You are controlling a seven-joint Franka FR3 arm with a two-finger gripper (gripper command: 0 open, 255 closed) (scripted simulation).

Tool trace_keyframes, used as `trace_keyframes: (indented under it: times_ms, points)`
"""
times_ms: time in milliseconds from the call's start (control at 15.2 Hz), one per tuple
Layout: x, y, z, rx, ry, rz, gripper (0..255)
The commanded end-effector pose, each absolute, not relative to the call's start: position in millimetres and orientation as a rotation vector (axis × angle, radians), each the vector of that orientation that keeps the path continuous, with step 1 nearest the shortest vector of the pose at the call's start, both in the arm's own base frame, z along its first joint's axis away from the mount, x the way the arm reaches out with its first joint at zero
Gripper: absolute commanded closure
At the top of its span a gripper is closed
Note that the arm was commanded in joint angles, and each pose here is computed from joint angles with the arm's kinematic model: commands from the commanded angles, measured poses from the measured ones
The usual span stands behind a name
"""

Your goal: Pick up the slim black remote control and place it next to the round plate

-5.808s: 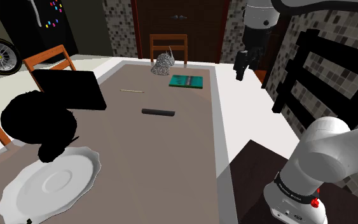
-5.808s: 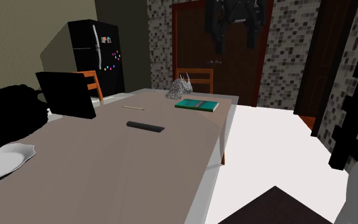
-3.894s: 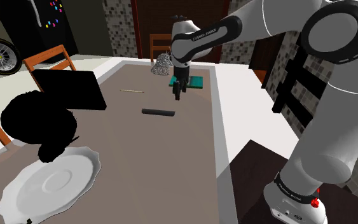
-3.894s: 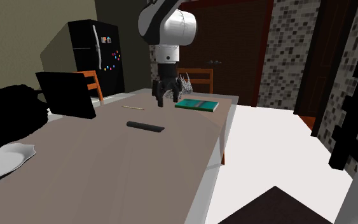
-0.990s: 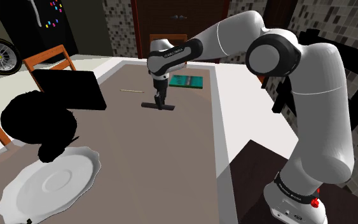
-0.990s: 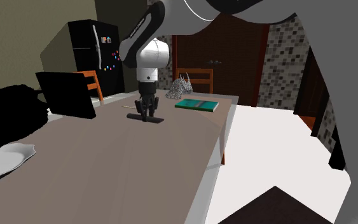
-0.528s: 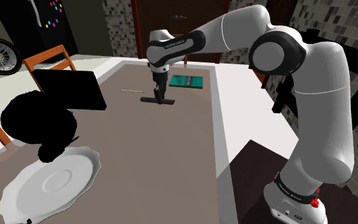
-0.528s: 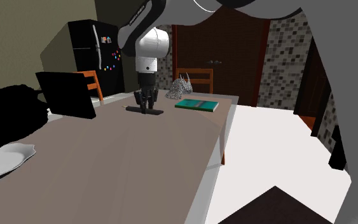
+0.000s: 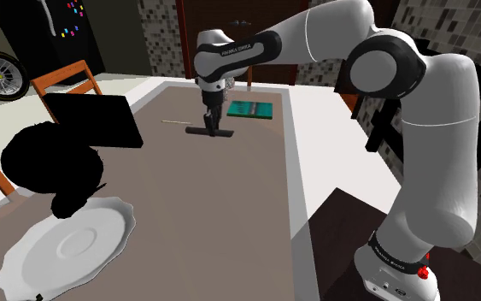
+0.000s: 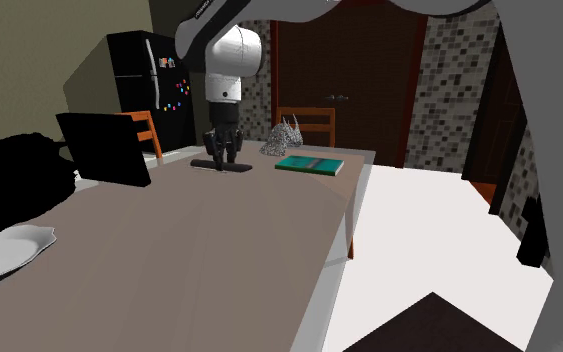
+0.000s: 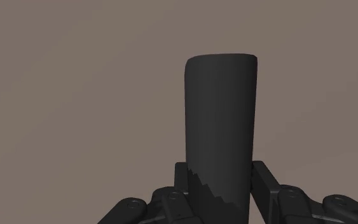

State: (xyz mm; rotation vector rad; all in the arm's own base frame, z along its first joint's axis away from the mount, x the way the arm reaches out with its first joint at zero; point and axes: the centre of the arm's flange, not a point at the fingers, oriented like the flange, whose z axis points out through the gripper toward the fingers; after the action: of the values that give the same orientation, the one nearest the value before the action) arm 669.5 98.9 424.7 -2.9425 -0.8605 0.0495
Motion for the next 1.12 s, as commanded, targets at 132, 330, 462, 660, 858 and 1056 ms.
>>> trace_keyframes:
  times_ms: [132, 330, 462, 660, 858, 1056]
  points:
    - [637.4, 141.3, 424.6, -2.943, -0.86, 0.049, 255]
    - [614.2, 173.4, 424.6, -2.943, -0.86, 0.049, 255]
    - [598.8, 194.8, 424.6, -2.943, -0.86, 0.049, 255]
    - [575.6, 226.9, 424.6, -2.943, -0.86, 0.049, 255]
    - [552.5, 259.0, 424.6, -2.943, -0.86, 0.049, 255]
    - [529.3, 291.1, 424.6, -2.943, -0.86, 0.049, 255]
